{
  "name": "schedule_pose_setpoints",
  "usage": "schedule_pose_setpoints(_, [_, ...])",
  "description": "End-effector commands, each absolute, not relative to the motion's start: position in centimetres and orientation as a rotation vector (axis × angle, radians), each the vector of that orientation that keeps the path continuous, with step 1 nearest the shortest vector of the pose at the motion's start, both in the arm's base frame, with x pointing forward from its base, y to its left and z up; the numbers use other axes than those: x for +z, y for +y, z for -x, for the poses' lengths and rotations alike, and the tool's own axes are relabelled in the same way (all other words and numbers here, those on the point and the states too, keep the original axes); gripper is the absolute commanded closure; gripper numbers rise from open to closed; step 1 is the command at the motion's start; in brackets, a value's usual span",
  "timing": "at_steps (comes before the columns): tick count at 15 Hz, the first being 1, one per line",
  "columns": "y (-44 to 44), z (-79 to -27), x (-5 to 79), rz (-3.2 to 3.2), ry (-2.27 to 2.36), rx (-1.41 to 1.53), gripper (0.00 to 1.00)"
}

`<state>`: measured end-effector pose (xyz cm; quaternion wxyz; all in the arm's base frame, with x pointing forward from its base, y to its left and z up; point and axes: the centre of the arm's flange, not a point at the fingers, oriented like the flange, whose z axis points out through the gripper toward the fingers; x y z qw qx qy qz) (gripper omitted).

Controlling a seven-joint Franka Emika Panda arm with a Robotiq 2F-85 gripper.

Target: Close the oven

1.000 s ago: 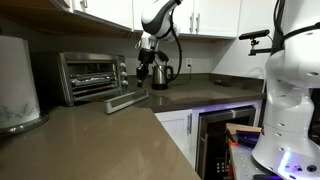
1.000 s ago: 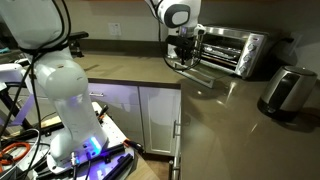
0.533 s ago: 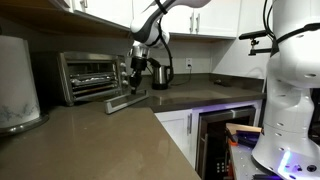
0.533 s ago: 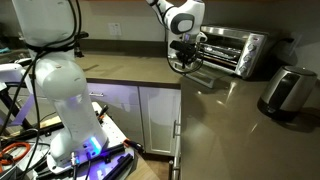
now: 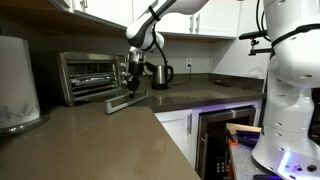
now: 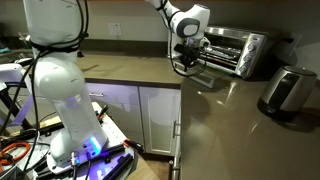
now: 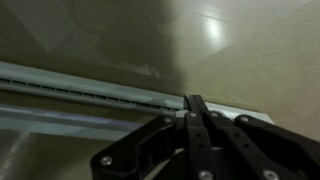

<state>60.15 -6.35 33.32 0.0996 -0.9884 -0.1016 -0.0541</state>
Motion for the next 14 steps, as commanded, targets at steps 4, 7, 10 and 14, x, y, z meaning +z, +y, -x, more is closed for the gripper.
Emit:
schedule_pose_setpoints(4, [-7.9,-62.1,33.0,2.941,-0.299,-0.164,1.0])
schedule_pose_setpoints(7, [-8.1,-62.2,33.4,2.96,-0.296,-0.18,1.0])
schedule_pose_setpoints(10, [-8.2,-62.2,34.1,3.012,-0.316,-0.196,1.0])
schedule_pose_setpoints(14, [-7.9,-62.3,34.8,3.066,-0.338,-0.219,1.0])
